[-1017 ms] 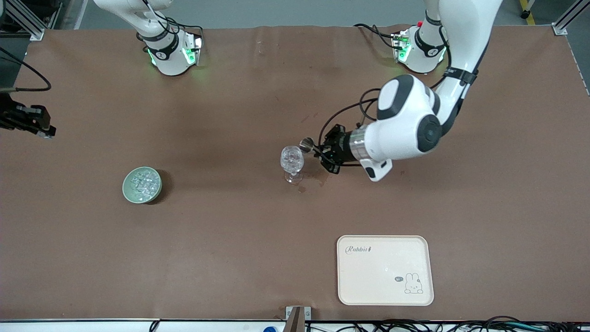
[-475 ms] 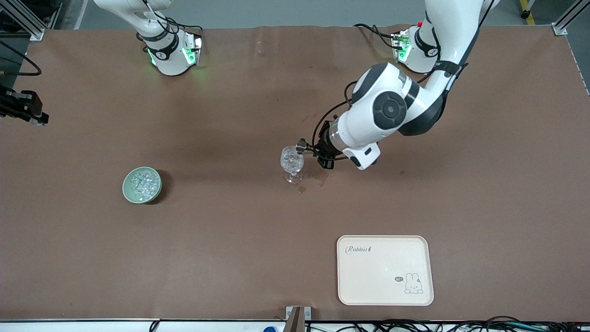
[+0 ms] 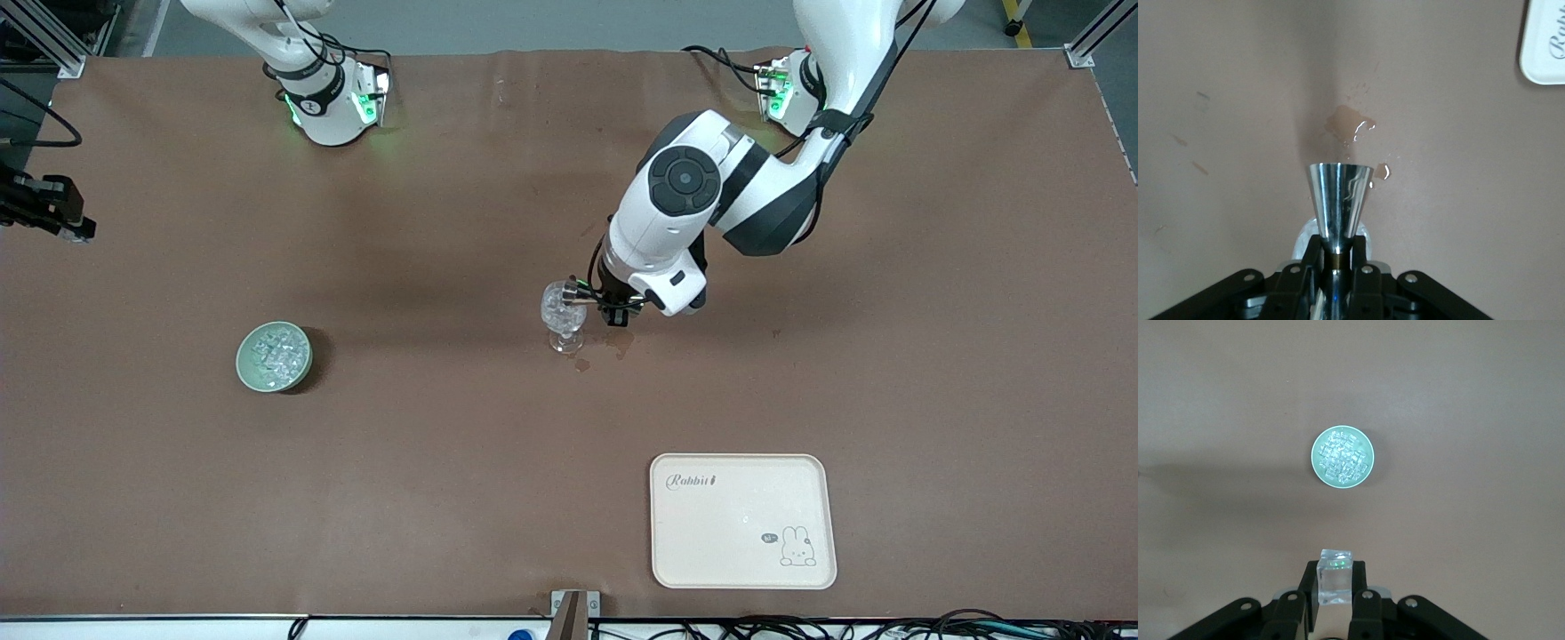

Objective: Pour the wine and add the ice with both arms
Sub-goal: 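Tilt the jigger over the wine glass with the left gripper to pour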

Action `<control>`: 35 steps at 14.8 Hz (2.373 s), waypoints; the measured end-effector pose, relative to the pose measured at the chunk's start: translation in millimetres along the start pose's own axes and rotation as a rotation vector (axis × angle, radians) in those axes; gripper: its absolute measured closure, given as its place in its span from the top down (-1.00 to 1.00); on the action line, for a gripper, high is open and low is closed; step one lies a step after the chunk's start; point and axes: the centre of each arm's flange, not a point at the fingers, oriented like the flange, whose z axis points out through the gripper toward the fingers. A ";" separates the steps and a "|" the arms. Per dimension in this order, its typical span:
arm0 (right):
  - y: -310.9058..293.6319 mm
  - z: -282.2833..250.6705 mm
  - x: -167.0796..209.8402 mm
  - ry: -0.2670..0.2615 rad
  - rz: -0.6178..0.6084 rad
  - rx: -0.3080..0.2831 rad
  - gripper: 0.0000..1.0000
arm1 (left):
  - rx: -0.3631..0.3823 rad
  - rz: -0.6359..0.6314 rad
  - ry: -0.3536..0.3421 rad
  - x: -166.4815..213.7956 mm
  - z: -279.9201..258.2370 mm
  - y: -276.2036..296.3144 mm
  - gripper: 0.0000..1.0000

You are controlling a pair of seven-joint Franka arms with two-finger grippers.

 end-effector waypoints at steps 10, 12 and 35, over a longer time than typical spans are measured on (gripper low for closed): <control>-0.3 0.4 -0.1 -0.002 -0.001 0.000 -0.54 | -0.084 0.034 0.125 -12.9 9.2 -9.2 -0.59; -0.4 0.5 -0.1 -0.002 -0.001 0.000 -0.54 | -0.090 0.052 0.154 -14.6 11.7 -12.1 -0.59; -0.9 5.3 0.4 -0.011 -0.002 0.001 -0.54 | -0.135 0.186 0.382 -56.4 30.0 -37.7 -0.59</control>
